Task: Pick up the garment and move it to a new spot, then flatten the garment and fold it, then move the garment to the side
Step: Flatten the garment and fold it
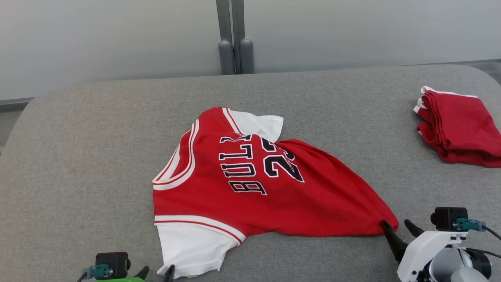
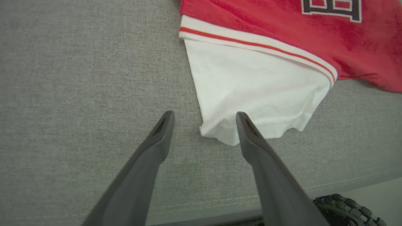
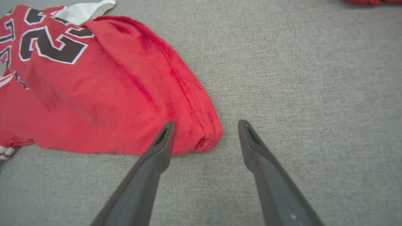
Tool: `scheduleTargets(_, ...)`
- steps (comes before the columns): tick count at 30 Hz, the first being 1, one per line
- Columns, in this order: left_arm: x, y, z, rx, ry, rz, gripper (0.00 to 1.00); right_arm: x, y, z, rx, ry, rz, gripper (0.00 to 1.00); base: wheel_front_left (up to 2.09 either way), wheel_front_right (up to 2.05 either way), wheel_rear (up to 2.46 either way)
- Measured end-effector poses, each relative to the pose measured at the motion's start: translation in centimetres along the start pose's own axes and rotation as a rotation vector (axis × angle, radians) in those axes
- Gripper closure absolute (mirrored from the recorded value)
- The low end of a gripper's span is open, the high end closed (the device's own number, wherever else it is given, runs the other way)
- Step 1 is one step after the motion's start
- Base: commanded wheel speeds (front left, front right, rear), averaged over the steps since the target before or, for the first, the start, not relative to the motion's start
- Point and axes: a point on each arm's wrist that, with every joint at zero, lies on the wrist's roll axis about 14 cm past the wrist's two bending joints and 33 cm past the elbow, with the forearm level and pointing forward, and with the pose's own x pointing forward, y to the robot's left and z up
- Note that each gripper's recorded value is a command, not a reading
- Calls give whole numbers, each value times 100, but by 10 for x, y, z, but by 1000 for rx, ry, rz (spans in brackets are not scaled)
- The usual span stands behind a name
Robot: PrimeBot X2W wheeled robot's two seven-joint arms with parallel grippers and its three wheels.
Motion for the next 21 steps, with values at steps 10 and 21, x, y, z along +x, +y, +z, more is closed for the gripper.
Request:
scheduleTargets(10,14,-8,-16,-14,93,-39,0,21,12,-20,39,95,30,0,0,0,0)
scheduleTargets(21,16,-8,-18,-22,103,-53,100,30,21,-28,66,120,64,100,0,0,0)
